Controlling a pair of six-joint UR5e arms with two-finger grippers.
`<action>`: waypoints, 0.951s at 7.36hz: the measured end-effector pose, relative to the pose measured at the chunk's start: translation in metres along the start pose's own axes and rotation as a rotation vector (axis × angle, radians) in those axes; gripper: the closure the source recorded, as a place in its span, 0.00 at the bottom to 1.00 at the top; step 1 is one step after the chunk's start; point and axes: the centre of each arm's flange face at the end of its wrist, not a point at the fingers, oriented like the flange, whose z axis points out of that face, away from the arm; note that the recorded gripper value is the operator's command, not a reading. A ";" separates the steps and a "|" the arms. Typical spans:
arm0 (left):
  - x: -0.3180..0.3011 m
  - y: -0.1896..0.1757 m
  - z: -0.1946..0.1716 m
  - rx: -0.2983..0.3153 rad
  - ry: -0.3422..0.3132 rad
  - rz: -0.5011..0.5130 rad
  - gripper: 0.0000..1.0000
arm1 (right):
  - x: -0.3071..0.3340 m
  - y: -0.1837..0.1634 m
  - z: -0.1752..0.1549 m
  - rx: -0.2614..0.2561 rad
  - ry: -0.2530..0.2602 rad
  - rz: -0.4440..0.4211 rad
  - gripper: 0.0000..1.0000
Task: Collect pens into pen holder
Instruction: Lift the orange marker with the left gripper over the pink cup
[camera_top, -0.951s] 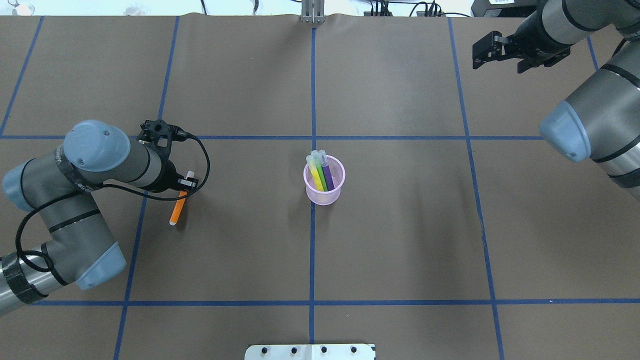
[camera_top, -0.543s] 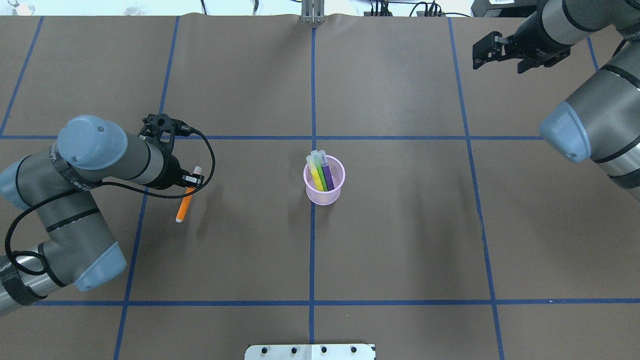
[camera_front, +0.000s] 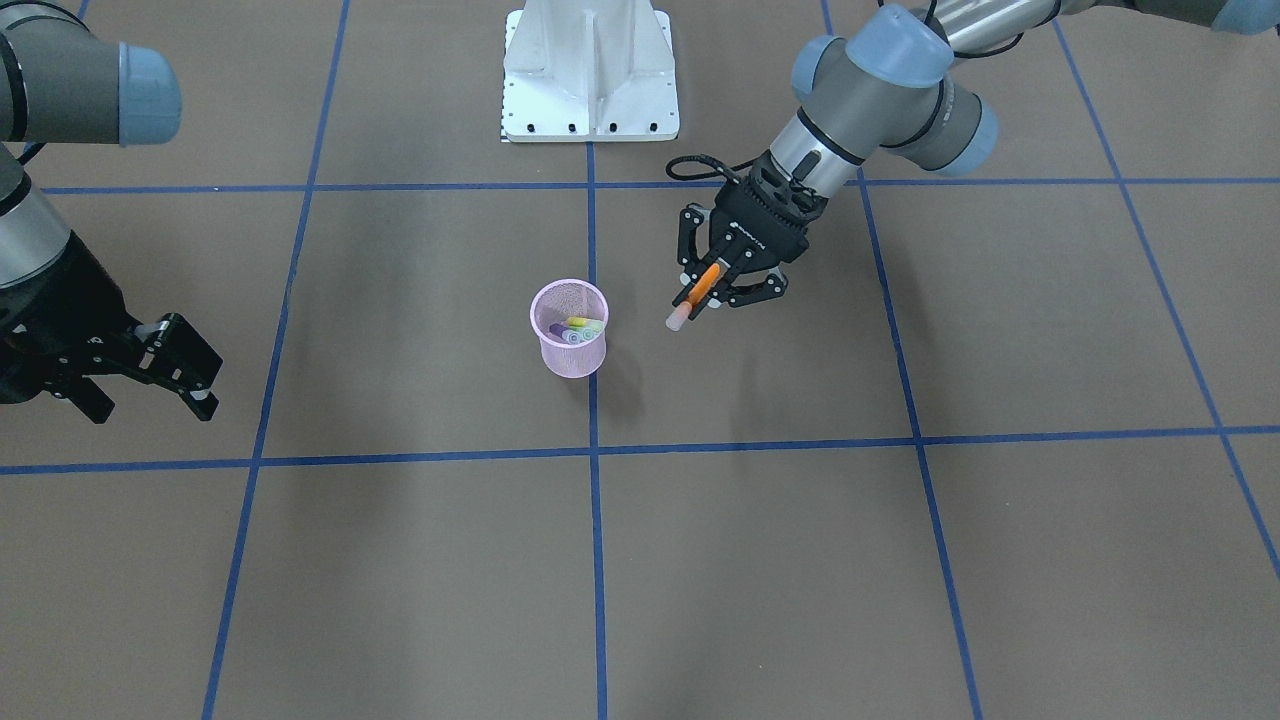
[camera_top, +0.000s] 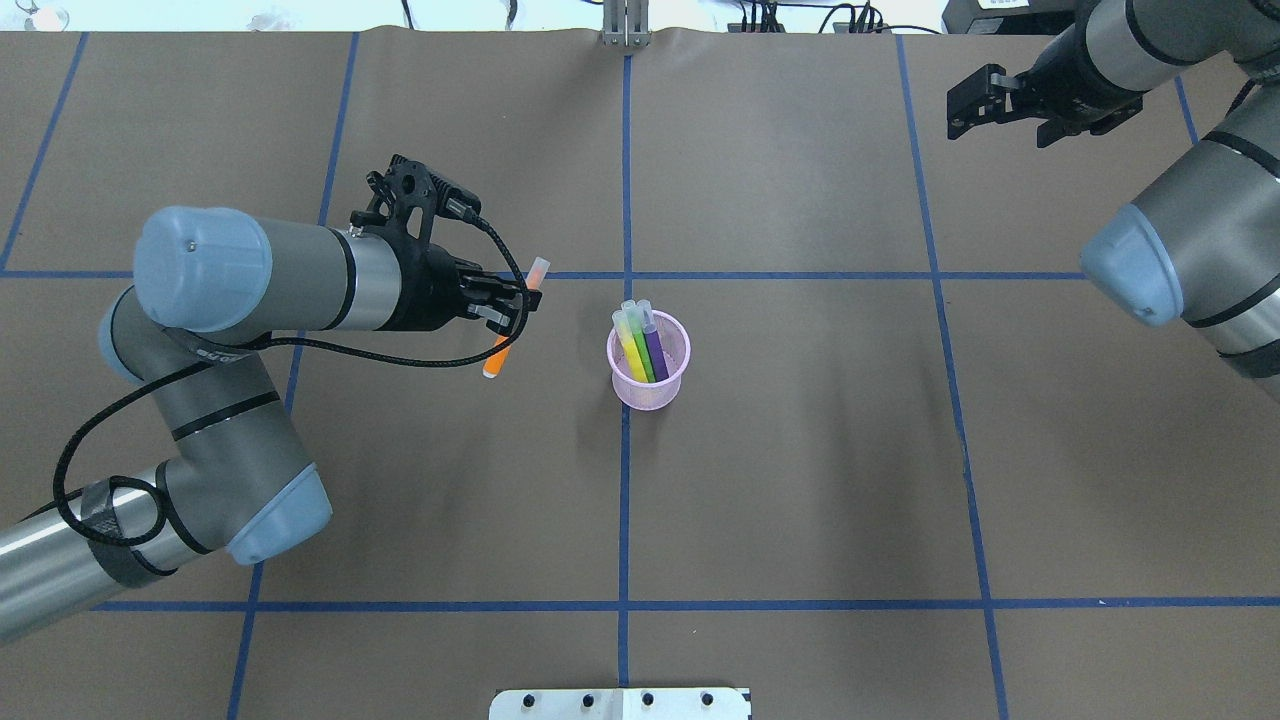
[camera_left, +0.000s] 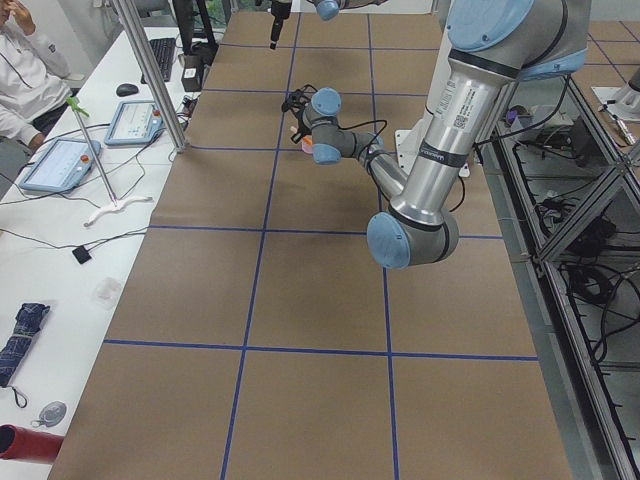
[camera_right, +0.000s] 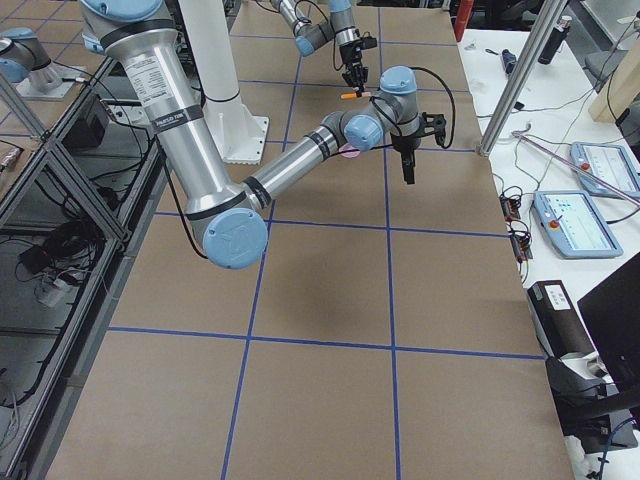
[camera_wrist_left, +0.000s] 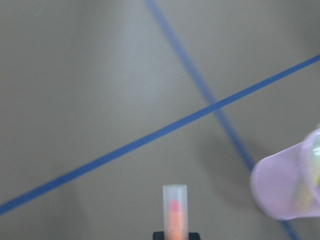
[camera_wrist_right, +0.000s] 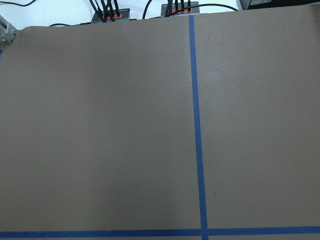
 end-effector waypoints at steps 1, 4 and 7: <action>0.006 -0.007 0.005 0.114 0.079 0.058 1.00 | 0.000 0.000 0.000 0.000 0.000 0.000 0.00; 0.041 -0.024 0.042 0.310 0.186 0.161 1.00 | -0.001 0.000 -0.001 0.004 0.000 -0.002 0.00; 0.065 -0.009 0.073 0.338 0.176 0.179 1.00 | -0.001 -0.001 0.000 0.005 0.001 -0.001 0.00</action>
